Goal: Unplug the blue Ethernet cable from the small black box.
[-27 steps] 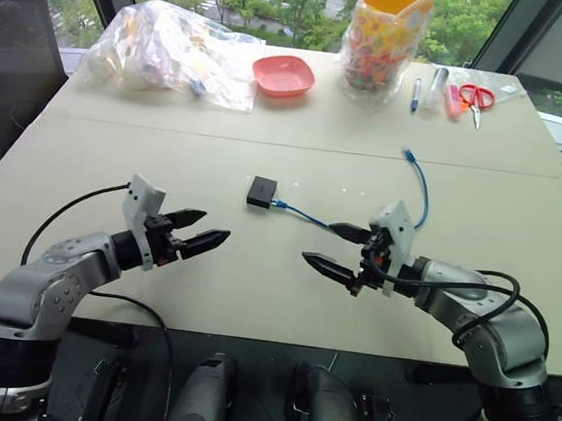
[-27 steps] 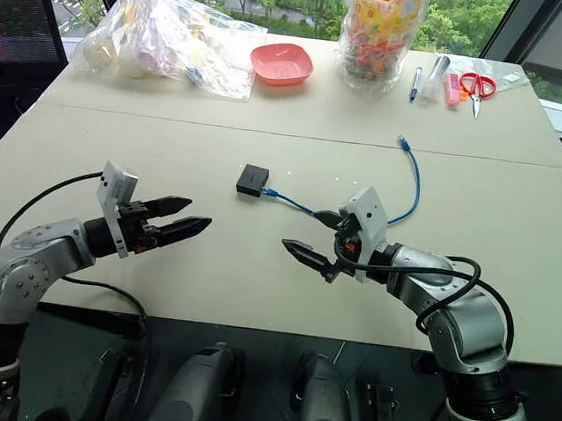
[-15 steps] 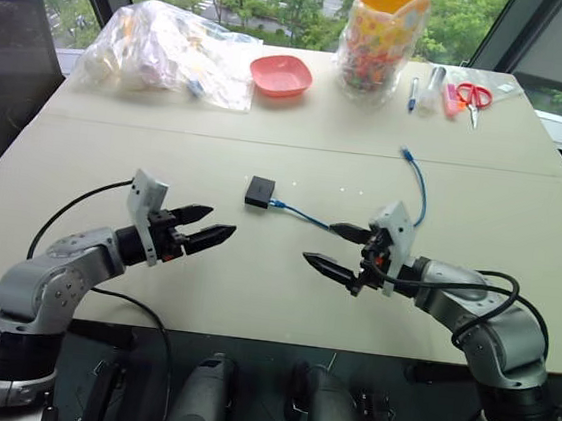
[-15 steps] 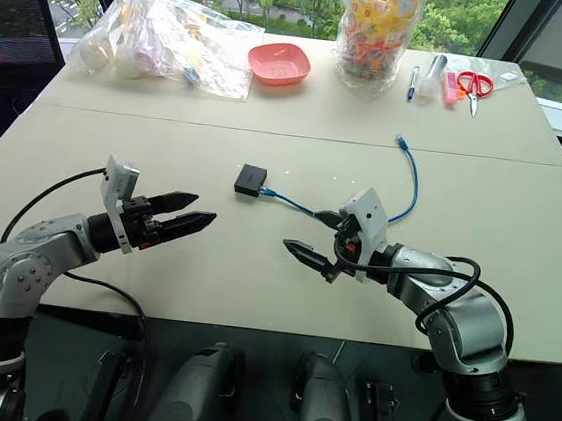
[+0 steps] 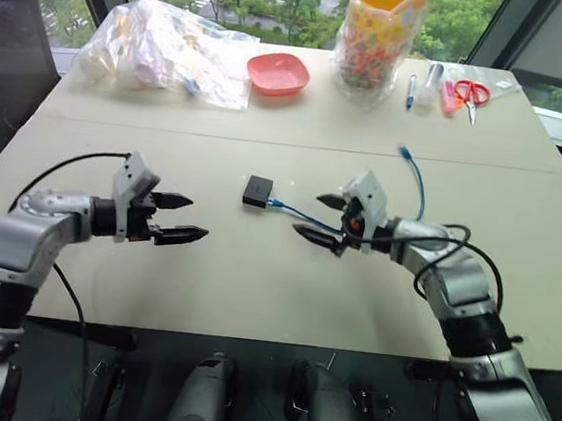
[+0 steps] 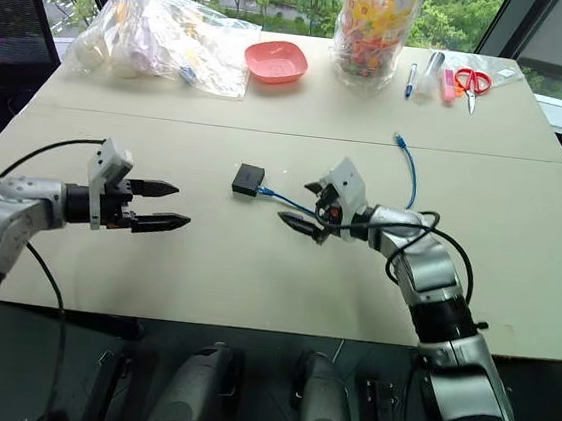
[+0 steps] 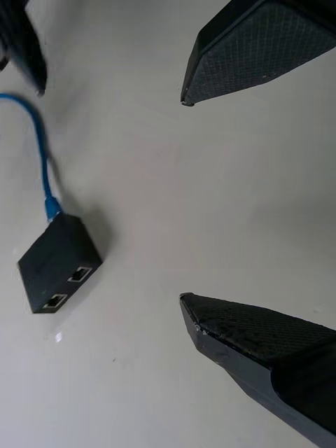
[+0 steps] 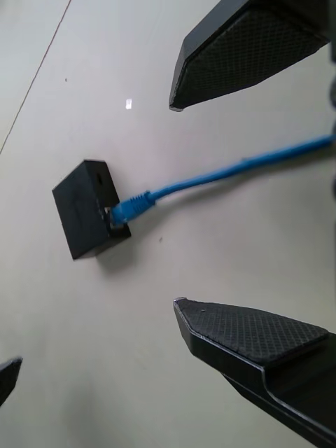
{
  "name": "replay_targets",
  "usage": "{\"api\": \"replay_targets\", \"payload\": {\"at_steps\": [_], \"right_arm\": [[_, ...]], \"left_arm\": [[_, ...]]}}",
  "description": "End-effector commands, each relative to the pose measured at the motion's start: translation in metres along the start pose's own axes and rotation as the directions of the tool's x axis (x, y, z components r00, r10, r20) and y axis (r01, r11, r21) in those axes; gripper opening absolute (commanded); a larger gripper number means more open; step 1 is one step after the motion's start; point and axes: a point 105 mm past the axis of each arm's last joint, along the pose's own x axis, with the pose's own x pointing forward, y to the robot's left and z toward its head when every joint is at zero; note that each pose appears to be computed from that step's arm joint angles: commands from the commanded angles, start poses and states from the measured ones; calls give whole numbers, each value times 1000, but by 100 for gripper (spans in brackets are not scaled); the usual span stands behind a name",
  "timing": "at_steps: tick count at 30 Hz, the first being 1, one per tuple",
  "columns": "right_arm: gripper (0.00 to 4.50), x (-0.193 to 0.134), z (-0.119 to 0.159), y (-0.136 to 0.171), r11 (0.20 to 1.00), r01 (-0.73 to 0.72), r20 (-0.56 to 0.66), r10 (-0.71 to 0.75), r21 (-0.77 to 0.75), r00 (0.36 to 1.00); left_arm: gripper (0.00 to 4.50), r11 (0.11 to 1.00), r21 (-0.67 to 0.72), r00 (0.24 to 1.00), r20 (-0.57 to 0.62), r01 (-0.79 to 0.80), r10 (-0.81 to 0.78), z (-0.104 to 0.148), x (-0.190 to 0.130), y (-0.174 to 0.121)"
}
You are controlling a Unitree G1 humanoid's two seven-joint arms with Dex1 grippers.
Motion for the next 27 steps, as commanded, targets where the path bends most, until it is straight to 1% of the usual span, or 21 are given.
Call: {"api": "replay_targets", "payload": {"at_steps": [1, 6, 9, 12, 15, 17, 18, 19, 24, 26, 27], "right_arm": [[450, 24, 1, -4, 997, -62, -13, 61, -49, 998], [450, 51, -4, -4, 990, -128, -57, 124, -64, 991], [450, 61, -5, -4, 987, -142, -79, 136, -72, 987], [367, 70, -3, -3, 984, -142, -88, 133, -107, 987], [203, 76, -2, -2, 983, -130, -91, 119, -126, 989], [92, 80, 1, 1, 982, -138, -85, 127, -132, 988], [42, 82, 3, 3, 981, -140, -82, 130, -132, 988], [2, 83, 4, 3, 981, -141, -80, 131, -136, 988], [2, 79, 9, -4, 975, -114, -65, 103, -190, 992], [2, 68, 21, -16, 923, -50, -38, 38, -383, 999], [2, 65, 25, -19, 896, -29, -24, 20, -444, 1000]], "left_arm": [[445, 998, 60, 1000, 23, 11, -13, 20, -10, 0], [445, 999, 43, 997, 69, -23, 20, 28, -19, -5], [445, 995, 18, 991, 94, -94, 92, 29, -34, -2], [450, 987, -14, 980, 113, -161, 162, 26, -49, -2], [450, 983, -44, 978, 106, -178, 182, 17, -52, -7], [450, 983, -59, 978, 104, -175, 181, 13, -48, -8], [450, 983, -63, 978, 104, -173, 179, 12, -46, -8], [450, 983, -67, 979, 105, -171, 177, 12, -44, -8], [450, 983, -70, 979, 103, -169, 176, 12, -39, -3], [450, 980, -62, 973, 120, -189, 196, 14, -36, 9], [450, 978, -59, 971, 125, -198, 204, 15, -35, 14]]}}
